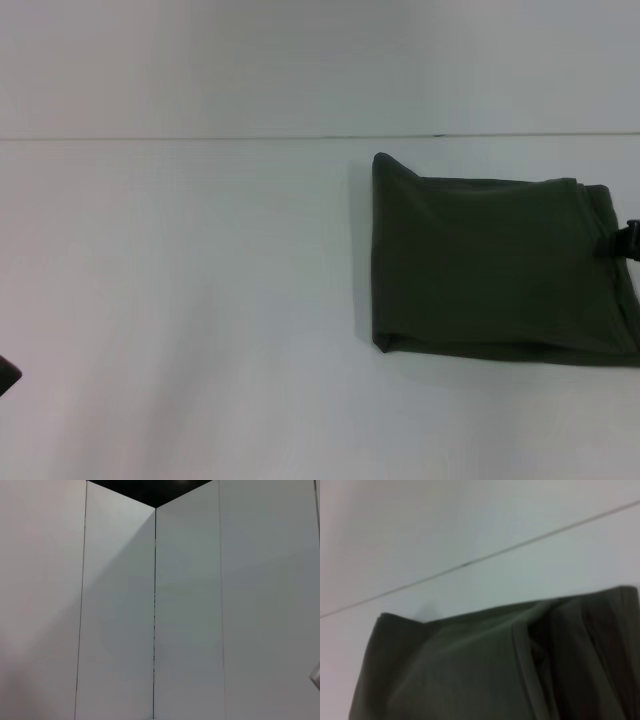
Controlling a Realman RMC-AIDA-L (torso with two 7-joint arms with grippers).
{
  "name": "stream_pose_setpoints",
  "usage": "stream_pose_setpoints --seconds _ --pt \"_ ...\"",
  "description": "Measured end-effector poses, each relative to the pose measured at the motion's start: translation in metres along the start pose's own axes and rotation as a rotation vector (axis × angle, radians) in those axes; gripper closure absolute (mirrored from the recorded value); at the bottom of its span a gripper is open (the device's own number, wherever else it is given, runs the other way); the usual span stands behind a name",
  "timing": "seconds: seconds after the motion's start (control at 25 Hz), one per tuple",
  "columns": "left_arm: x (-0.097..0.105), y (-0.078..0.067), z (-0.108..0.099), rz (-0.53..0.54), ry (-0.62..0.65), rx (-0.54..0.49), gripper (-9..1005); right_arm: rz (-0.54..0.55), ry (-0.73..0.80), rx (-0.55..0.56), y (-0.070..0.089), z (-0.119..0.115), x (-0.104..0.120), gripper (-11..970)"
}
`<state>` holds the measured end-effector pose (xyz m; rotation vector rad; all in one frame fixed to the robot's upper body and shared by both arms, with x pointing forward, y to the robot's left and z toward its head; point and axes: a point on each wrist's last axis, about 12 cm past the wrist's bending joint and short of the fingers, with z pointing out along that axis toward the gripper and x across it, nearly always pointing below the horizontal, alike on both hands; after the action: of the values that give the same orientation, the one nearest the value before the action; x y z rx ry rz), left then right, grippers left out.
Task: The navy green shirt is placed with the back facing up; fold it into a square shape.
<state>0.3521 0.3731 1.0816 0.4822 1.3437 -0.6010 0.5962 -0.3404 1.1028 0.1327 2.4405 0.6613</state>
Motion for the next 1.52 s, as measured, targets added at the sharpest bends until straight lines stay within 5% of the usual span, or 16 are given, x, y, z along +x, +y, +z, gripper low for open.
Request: stream_pose_setpoints --seconds 0.44,0.6,0.84,1.0,1.24,1.52 --pt "-0.001 0.002 0.002 -0.068 -0.002 0.005 236 0.013 -0.06 -0.041 -0.009 -0.007 0.003 845" --pt "-0.001 0.004 0.006 -0.138 -0.008 0.012 239 0.003 -0.162 -0.121 -0.017 -0.018 0.008 638" --pt "-0.005 0.015 0.019 -0.391 -0.015 0.047 243 -0.093 -0.288 -0.27 -0.019 -0.029 0.022 484" --pt "-0.008 0.027 0.037 -0.655 0.033 0.11 246 -0.155 -0.367 -0.342 -0.021 -0.037 0.031 402" --pt "0.012 0.038 0.094 -1.082 0.357 0.202 250 -0.263 -0.445 -0.408 -0.021 -0.043 0.045 219" --pt "0.042 0.031 0.148 -1.183 0.603 0.203 255 -0.298 -0.475 -0.428 -0.014 -0.038 0.046 19"
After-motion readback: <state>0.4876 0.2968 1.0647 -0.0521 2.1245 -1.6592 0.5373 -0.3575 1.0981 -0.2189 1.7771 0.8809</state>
